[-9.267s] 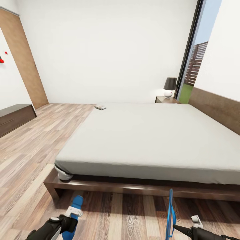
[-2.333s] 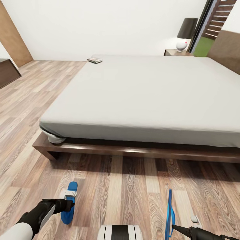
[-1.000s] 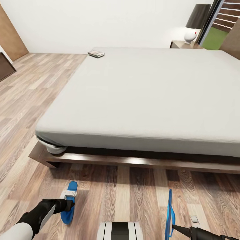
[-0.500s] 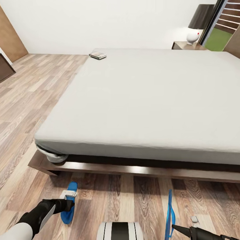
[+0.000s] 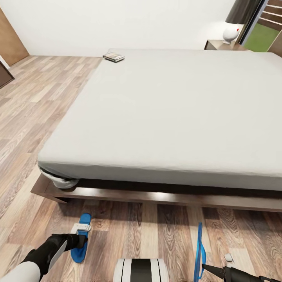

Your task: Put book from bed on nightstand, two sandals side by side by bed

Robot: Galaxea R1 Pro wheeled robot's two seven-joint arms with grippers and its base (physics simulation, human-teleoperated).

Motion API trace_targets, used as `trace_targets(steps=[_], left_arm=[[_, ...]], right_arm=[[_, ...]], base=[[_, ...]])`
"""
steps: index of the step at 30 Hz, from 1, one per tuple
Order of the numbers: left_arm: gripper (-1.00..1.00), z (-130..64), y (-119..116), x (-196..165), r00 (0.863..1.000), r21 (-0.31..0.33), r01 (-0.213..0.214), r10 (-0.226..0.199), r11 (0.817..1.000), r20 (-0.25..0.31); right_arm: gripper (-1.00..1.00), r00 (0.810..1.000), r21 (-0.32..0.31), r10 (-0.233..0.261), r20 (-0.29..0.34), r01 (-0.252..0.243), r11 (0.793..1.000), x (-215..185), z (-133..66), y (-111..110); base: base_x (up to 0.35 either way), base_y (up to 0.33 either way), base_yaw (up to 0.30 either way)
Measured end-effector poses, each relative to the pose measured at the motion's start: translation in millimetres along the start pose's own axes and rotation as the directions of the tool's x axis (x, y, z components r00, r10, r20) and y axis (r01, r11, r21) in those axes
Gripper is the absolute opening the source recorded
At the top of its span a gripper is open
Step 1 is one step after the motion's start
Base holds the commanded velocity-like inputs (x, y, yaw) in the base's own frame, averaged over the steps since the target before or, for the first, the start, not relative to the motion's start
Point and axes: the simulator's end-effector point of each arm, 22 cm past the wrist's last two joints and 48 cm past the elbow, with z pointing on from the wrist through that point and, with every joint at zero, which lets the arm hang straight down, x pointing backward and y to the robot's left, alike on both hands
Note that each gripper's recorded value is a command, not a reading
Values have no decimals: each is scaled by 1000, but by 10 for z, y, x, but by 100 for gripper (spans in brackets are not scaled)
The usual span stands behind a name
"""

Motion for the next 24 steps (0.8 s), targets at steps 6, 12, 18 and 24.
trace_targets(steps=[6,12,18,24], left_arm=[[-100,85,13,105,1000,-7,3,-3,1000,-24],[-100,153,12,200,999,-6,5,-5,1000,-46],[-100,153,11,186,999,-6,2,-2,1000,-40],[-100,180,10,223,999,-6,2,-2,1000,-49]], right_arm=[[-100,1000,7,21,-11,-21,1000,65,15,-71],[-100,999,13,38,-18,-38,999,118,26,-129],[-100,999,13,38,-18,-38,999,118,26,-129],[-100,999,16,45,-23,-45,999,143,30,-153]], base=[[0,0,0],[0,0,0],[0,0,0],[0,0,0]])
